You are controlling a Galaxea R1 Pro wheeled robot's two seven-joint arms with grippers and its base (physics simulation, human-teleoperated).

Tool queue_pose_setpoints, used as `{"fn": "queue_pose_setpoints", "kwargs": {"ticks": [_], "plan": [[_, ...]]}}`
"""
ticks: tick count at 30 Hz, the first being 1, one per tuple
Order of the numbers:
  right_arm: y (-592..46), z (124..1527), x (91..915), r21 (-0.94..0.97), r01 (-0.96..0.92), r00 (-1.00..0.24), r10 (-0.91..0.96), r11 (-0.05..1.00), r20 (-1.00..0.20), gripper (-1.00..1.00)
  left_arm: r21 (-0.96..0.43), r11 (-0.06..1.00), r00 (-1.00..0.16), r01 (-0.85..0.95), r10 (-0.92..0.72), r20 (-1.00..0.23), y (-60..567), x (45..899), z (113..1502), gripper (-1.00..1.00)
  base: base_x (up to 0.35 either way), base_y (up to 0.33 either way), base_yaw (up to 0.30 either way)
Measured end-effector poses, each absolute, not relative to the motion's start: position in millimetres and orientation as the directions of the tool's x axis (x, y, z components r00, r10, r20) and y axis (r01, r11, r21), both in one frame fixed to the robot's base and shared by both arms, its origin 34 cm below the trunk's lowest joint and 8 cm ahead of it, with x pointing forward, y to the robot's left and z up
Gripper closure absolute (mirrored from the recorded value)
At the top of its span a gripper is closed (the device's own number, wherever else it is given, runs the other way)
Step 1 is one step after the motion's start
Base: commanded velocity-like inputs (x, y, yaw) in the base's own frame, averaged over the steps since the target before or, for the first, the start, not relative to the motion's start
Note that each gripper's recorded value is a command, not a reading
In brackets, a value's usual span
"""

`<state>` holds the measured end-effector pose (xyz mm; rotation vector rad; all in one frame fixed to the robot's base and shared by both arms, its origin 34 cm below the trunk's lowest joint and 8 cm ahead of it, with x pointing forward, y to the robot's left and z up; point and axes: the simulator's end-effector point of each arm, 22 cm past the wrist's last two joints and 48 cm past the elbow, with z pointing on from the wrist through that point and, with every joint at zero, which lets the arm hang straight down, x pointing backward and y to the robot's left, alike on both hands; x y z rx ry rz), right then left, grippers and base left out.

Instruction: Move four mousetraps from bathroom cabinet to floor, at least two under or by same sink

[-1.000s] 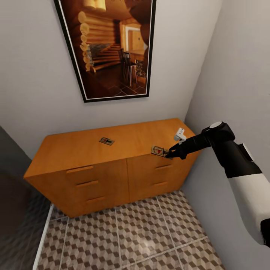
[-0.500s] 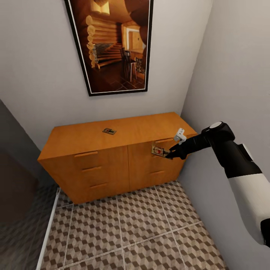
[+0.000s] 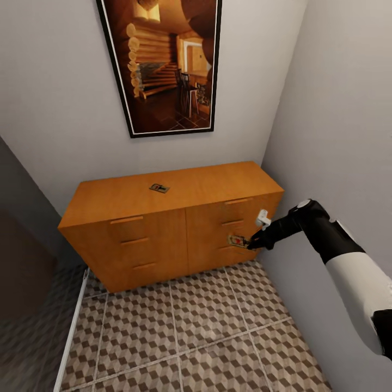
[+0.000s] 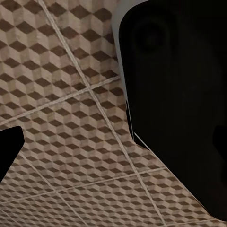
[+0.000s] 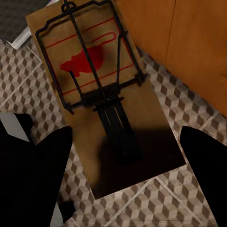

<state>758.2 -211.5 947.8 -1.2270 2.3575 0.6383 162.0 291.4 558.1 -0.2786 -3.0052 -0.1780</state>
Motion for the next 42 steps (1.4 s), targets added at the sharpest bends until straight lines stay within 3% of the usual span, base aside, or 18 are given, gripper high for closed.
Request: {"fn": "queue_pose_setpoints", "kwargs": {"ticks": [7, 12, 19, 24, 29, 42], "plan": [[-232, 816, 714, 0.250, -0.830, -0.554, -0.693, 0.498, -0.462, 1.00, 0.108, 0.976, -0.976, 0.190, 0.176, 0.126, 293, 163, 558, -1.00, 0.000, 0.000, 0.000], [-233, 755, 678, 0.198, -0.862, -0.497, -0.704, 0.466, -0.507, 1.00, 0.109, 0.975, -0.976, 0.191, 0.178, 0.124, 293, 164, 558, -1.00, 0.000, 0.000, 0.000], [-232, 667, 547, 0.272, -0.847, -0.531, -0.711, 0.457, -0.461, 1.00, 0.108, 0.975, -0.976, 0.192, 0.179, 0.120, 293, 165, 558, -1.00, 0.000, 0.000, 0.000], [-237, 627, 506, 0.148, -0.833, -0.531, -0.699, 0.532, -0.479, 1.00, 0.105, 0.976, -0.979, 0.190, 0.179, 0.098, 290, 172, 557, -1.00, 0.000, 0.000, 0.000], [-231, 603, 477, 0.021, -0.778, -0.549, -0.663, 0.628, -0.509, 1.00, 0.097, 0.979, -0.983, 0.179, 0.181, -0.009, 278, 206, 554, -1.00, 0.000, 0.000, 0.000], [-202, 608, 463, -0.093, -0.502, -0.619, -0.432, 0.860, -0.656, 1.00, 0.074, 0.983, -0.978, 0.166, 0.174, -0.113, 254, 249, 553, -1.00, 0.000, 0.000, 0.000]]}}
